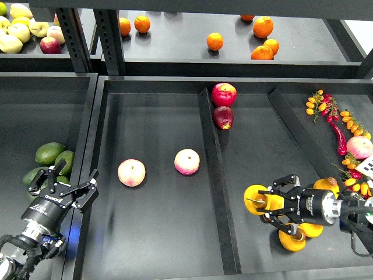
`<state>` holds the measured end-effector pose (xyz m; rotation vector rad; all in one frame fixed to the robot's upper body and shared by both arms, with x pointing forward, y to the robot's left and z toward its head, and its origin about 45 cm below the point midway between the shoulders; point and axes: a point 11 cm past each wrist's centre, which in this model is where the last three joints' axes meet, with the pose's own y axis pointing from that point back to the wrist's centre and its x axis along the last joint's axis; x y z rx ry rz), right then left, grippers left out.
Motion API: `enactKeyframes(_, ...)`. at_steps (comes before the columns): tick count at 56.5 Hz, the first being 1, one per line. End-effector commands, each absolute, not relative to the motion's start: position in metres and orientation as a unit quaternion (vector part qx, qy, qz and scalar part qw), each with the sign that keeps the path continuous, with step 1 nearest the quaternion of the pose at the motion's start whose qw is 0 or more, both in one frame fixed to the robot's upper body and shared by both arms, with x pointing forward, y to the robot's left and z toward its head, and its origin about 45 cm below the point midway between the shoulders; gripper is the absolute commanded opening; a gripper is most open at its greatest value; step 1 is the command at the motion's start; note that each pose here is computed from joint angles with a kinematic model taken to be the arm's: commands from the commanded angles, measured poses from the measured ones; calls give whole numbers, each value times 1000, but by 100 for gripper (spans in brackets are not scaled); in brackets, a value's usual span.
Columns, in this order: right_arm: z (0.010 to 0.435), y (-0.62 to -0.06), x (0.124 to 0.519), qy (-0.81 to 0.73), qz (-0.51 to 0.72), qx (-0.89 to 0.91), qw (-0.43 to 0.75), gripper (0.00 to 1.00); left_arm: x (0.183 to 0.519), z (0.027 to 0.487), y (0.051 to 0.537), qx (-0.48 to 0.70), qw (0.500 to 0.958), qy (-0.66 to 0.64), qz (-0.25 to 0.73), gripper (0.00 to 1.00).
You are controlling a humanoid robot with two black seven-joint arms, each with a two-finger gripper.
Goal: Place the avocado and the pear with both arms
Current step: 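Carry the pear into the compartment with the other yellow pears, then lower the pear and open the right gripper to release it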
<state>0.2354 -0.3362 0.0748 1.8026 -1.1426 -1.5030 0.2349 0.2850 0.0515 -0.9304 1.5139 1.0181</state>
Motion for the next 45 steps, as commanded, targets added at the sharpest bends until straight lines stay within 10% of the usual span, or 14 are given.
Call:
enactKeyframes(1,62,-336,229,-419,-558,664,269,22,235,52,285,-388,520,631,425,99)
enactKeyframes(30,42,-346,229,-427,-553,659,281,27,235,52,285,-388,520,631,424,99)
enactKeyframes(45,41,-346,230,-428,-549,660,285,62,234,52,285,-388,520,631,424,99)
